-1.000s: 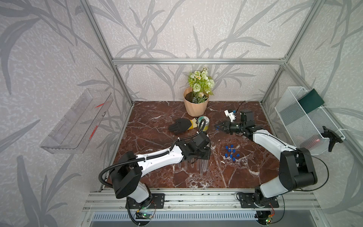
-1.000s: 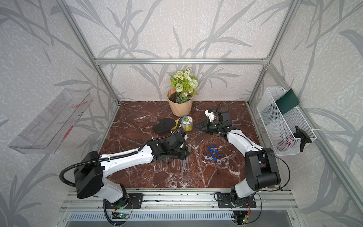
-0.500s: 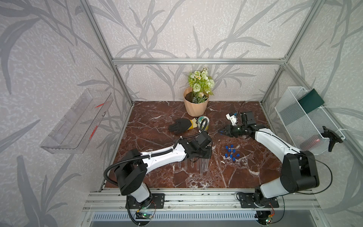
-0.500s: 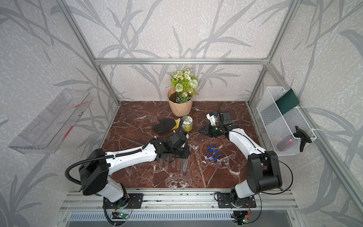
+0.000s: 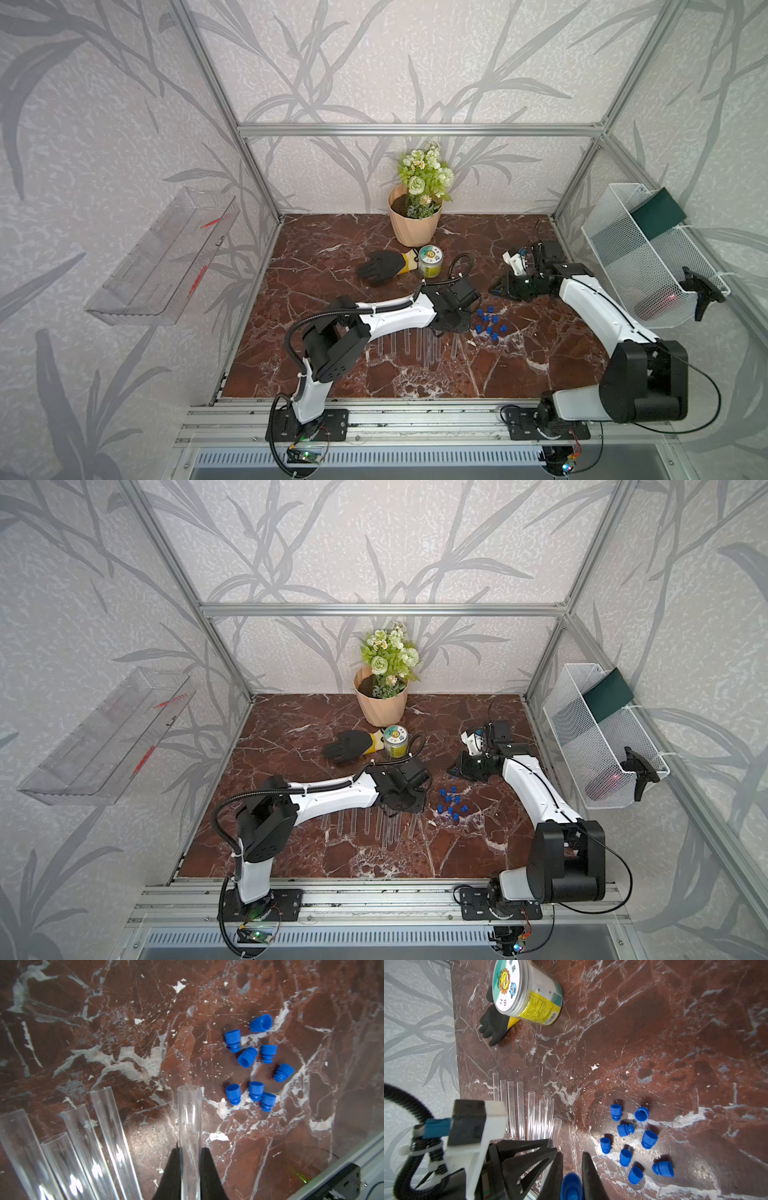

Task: Remove stoppers from test tubes
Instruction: Place the test tube at the center of the board.

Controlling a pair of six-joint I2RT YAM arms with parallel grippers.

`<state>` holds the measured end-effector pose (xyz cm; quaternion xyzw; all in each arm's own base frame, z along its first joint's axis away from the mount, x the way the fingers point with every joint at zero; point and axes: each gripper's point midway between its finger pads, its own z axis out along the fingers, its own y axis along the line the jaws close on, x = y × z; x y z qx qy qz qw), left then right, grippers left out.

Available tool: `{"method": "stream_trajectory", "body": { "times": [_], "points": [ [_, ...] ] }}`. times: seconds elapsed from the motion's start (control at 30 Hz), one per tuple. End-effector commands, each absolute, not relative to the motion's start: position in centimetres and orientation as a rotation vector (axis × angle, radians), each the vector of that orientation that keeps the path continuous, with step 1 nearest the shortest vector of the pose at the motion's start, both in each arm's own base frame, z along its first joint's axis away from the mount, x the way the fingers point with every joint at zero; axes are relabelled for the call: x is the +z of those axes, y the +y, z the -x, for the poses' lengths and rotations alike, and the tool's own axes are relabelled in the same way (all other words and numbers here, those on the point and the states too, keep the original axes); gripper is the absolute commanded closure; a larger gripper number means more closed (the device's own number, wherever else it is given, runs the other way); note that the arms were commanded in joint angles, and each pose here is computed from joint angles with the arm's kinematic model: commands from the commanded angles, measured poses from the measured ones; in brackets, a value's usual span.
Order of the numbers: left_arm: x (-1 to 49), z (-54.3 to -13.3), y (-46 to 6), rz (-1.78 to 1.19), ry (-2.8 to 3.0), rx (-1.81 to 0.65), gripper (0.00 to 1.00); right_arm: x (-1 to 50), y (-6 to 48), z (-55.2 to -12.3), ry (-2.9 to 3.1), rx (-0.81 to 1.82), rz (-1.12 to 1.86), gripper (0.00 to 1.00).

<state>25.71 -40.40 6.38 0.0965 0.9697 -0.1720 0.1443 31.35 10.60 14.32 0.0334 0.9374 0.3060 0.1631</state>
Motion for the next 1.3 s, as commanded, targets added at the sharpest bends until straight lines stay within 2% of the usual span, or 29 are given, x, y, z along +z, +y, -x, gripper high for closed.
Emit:
{"method": "stream_trajectory", "body": {
  "times": [0.0,0.6,0.87,1.27],
  "points": [
    [5.7,-25.8,-38.8,-0.222,2.833,-0.339,0.87,14.1,10.1,-30.3,2.699,0.839,-0.087,0.95],
    [2.5,-25.2,-37.6,-0.224,2.899,-0.205,0.83,13.9,9.9,-30.3,2.692,0.839,-0.120,0.95],
    [2.3,-25.1,-37.2,-0.238,2.904,-0.185,0.73,14.1,9.7,-30.5,2.688,0.823,-0.129,0.95],
    [5.4,-25.5,-37.2,-0.296,2.855,-0.193,0.72,13.5,9.2,-30.5,2.697,0.792,-0.146,0.95]
  ]
}}
